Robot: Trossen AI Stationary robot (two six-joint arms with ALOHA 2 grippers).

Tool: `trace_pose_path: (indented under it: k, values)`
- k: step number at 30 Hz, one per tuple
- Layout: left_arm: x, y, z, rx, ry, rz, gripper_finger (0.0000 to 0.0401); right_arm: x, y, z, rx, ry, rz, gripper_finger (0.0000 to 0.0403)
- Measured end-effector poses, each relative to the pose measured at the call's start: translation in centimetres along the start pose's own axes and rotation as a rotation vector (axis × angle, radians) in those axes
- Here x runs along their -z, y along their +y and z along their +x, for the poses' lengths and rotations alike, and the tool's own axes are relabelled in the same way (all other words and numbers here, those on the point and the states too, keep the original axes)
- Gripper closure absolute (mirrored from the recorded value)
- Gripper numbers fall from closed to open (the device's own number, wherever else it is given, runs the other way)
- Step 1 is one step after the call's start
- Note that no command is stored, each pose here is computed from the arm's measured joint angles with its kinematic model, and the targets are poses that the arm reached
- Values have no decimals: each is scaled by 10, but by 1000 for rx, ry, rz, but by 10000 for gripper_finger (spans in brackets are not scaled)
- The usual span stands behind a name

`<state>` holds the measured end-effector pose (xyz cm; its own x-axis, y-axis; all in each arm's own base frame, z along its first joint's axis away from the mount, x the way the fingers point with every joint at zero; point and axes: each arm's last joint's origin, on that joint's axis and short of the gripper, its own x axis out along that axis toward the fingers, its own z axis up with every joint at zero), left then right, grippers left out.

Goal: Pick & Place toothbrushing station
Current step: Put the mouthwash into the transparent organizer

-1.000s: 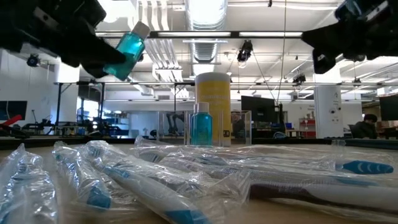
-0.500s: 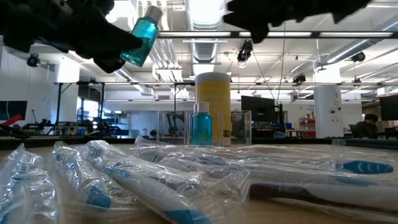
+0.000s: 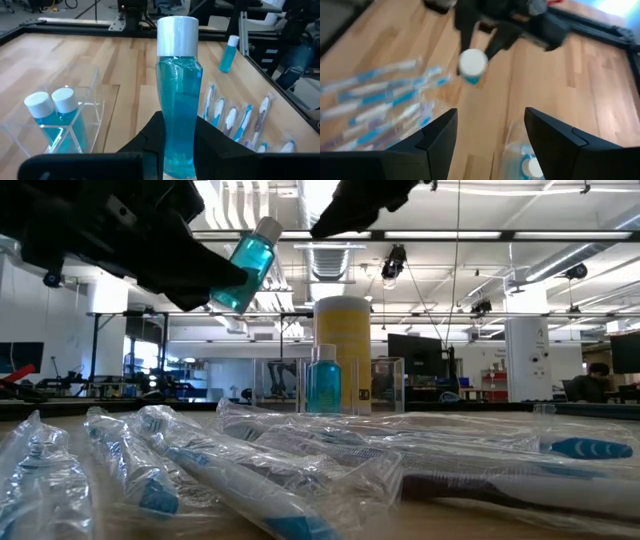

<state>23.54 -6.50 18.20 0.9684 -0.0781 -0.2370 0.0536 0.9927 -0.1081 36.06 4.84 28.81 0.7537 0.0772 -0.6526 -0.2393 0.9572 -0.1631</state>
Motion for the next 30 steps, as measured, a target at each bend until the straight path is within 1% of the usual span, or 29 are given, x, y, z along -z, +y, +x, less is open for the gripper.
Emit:
trace_pose_path:
  k: [3,9,15,18,23,30]
  values:
    - [0,0,2,-3,5,-1,338,-6,5,10,-25,33,-71,177]
    - [1,2,3,-12,15,-4,338,-20,12,21,-39,10,-144,178]
    - [3,3,4,-16,23,-4,338,-22,13,34,-95,9,-151,184]
    - [4,3,4,-17,38,-1,338,-22,14,39,-102,10,-154,184]
    - [5,4,4,-24,44,-1,338,-20,9,42,-96,12,-145,184]
    - [3,3,5,-22,37,-6,338,-23,2,43,-68,-26,-127,184]
